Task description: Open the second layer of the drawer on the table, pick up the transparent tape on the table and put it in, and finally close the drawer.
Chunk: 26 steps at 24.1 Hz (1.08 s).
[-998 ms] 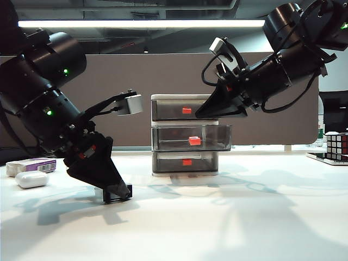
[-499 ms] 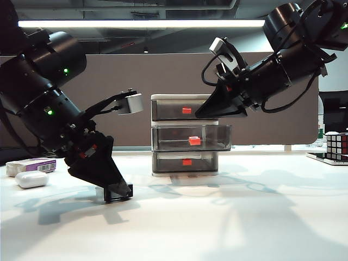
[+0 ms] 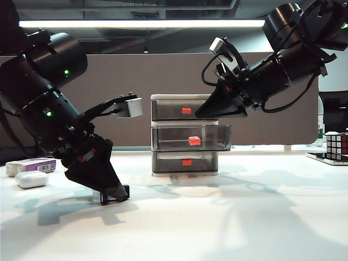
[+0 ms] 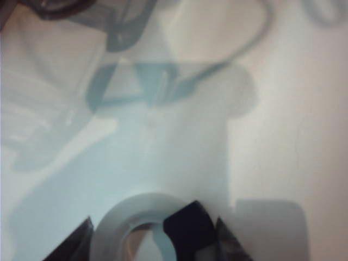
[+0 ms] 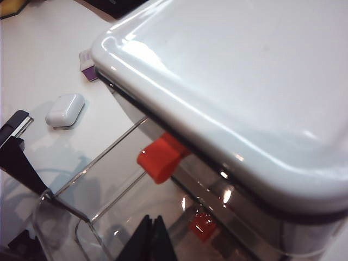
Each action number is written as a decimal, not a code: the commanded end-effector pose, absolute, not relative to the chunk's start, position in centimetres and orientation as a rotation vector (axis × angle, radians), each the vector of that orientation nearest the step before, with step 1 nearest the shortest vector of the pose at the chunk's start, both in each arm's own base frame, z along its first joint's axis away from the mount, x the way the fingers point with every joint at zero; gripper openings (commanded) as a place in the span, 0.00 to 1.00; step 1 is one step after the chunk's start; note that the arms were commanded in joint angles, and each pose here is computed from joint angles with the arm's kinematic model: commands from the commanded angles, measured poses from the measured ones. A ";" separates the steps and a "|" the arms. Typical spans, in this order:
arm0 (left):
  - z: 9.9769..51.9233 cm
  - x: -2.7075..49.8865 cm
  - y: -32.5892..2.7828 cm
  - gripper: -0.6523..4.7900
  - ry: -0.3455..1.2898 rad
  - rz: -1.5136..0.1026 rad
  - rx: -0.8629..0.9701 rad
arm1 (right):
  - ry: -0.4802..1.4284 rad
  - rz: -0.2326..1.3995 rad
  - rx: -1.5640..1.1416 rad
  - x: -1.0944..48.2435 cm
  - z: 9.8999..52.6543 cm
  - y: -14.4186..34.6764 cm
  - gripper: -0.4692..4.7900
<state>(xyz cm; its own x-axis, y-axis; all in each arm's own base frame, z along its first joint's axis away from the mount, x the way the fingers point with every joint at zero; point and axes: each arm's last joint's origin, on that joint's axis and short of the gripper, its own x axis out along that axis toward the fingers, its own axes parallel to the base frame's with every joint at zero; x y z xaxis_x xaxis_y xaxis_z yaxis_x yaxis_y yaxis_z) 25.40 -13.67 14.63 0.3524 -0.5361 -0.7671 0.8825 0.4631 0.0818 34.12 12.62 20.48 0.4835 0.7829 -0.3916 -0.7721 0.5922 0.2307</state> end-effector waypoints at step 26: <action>18.5 24.2 -12.9 0.65 0.625 -0.920 0.582 | 0.471 0.952 0.019 34.2 20.8 12.6 0.08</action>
<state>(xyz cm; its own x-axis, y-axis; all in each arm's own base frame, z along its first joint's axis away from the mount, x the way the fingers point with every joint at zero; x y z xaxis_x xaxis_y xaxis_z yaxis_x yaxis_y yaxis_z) 24.26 -12.86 18.45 0.4648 -0.5266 -0.7118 0.8509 0.4879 0.1946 34.12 12.61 20.47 0.4839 0.7824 -0.3920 -0.7716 0.5928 0.2307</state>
